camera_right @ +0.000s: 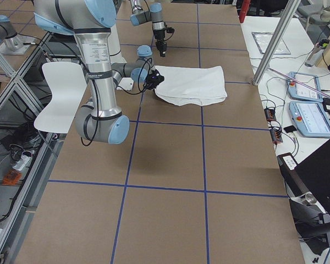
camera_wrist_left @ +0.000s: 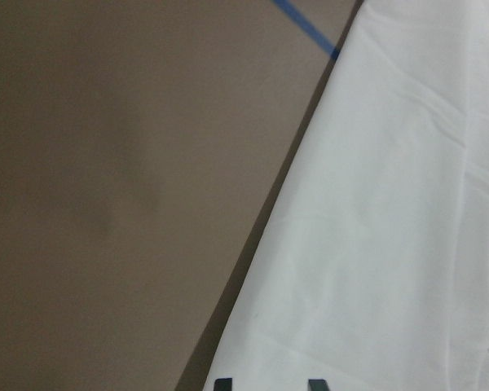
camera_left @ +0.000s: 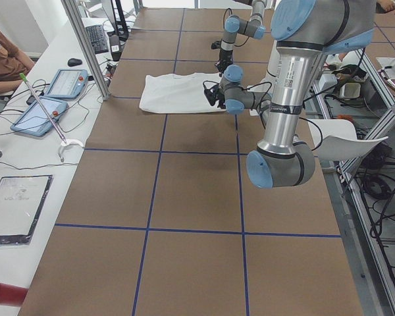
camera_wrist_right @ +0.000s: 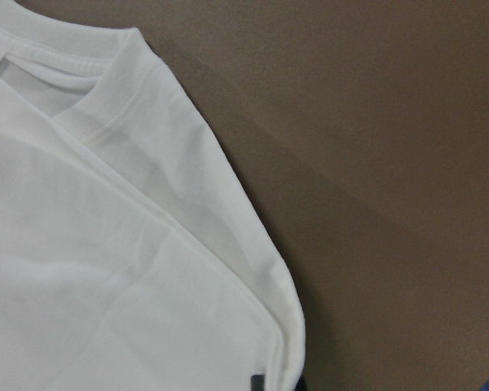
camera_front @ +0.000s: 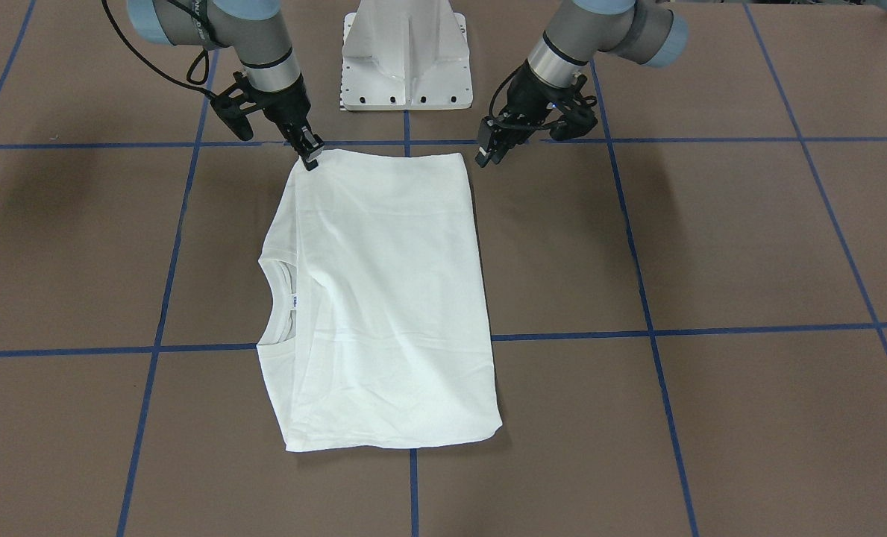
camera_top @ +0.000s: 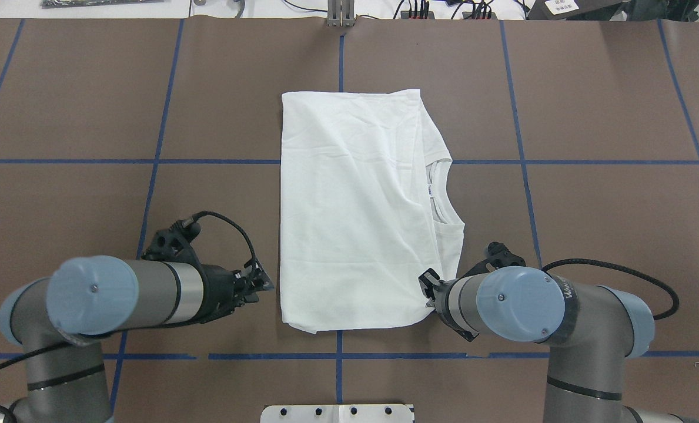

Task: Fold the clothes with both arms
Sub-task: 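Lower the left gripper to the shirt edge nearest the robot beside the right gripper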

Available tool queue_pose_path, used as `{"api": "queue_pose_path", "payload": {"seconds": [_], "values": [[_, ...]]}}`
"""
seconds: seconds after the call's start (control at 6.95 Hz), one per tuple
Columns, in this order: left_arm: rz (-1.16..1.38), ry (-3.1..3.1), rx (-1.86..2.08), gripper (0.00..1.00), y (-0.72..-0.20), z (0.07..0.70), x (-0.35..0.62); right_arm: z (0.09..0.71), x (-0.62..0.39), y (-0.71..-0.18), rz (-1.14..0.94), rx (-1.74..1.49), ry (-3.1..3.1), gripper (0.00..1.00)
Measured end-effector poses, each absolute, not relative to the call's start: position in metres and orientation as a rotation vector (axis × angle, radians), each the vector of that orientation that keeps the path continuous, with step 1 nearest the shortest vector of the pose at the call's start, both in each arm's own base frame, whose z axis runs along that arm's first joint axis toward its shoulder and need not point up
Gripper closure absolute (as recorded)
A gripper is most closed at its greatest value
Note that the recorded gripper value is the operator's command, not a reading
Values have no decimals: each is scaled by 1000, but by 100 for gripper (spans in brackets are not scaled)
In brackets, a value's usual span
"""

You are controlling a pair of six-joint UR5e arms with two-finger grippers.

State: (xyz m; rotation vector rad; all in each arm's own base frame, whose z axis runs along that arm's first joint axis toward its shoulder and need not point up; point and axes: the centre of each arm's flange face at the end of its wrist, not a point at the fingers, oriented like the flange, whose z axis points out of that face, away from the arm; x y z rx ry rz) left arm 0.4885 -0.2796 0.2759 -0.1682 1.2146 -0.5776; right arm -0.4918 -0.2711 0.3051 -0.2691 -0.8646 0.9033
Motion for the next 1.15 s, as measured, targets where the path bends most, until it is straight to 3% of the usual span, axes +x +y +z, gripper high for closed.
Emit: {"api": "queue_pose_path", "payload": {"seconds": [0.72, 0.86, 1.01, 1.15], "values": [[-578, 1145, -181, 58, -261, 287, 550, 306, -491, -271, 903, -270, -864, 100], [-579, 1132, -181, 65, -261, 293, 554, 304, -491, -271, 902, -270, -866, 100], [-580, 1121, -181, 87, -262, 298, 557, 302, -492, -271, 901, -272, -870, 100], [-587, 1120, -188, 100, -261, 297, 559, 300, -492, -271, 901, -273, -874, 100]]}}
